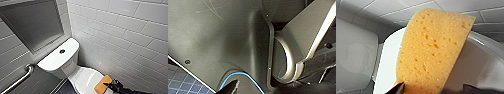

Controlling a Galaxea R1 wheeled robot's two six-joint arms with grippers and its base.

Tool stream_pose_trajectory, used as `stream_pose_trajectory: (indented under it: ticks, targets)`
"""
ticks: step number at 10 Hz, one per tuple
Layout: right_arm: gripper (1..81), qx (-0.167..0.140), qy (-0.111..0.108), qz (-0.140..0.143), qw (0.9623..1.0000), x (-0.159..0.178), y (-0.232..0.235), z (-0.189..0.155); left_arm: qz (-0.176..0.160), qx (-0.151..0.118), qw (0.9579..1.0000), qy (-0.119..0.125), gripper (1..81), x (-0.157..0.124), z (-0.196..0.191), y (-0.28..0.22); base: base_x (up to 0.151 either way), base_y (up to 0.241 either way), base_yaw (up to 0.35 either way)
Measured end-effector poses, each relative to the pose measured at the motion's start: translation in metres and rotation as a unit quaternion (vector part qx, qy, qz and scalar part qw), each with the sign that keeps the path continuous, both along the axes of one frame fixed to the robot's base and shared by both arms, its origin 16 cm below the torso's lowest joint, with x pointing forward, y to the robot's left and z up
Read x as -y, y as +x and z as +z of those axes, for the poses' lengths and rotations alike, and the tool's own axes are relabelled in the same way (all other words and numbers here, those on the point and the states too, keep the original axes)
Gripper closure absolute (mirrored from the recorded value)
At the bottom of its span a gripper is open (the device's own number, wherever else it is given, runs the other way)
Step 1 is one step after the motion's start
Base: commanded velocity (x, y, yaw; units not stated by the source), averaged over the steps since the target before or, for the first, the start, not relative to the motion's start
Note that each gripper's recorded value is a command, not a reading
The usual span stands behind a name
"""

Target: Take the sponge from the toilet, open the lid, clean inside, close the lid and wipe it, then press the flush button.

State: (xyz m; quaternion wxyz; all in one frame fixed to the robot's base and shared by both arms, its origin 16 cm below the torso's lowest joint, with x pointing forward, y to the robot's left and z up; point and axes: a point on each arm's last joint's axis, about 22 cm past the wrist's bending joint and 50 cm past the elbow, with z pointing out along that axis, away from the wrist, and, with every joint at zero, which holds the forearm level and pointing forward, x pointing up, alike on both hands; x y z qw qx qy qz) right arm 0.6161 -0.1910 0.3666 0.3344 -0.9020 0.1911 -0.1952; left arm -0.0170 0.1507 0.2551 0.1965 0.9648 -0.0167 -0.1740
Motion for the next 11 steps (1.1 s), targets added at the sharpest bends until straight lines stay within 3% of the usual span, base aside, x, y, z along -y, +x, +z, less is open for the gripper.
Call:
stream_pose_trajectory:
  ticks: [4,11]
  targets:
    - [1.0,0.021,-0.003,-0.001,0.9998,-0.032,0.025,-0.005,-0.001,0.000,1.0000,0.003,1.0,-0.003,-0.001,0.000,0.000,0.000,0.000]
    - [1.0,0.030,-0.019,0.005,0.9993,-0.037,0.043,-0.010,-0.004,-0.012,0.9999,-0.003,1.0,0.003,0.002,-0.005,0.000,0.000,0.000]
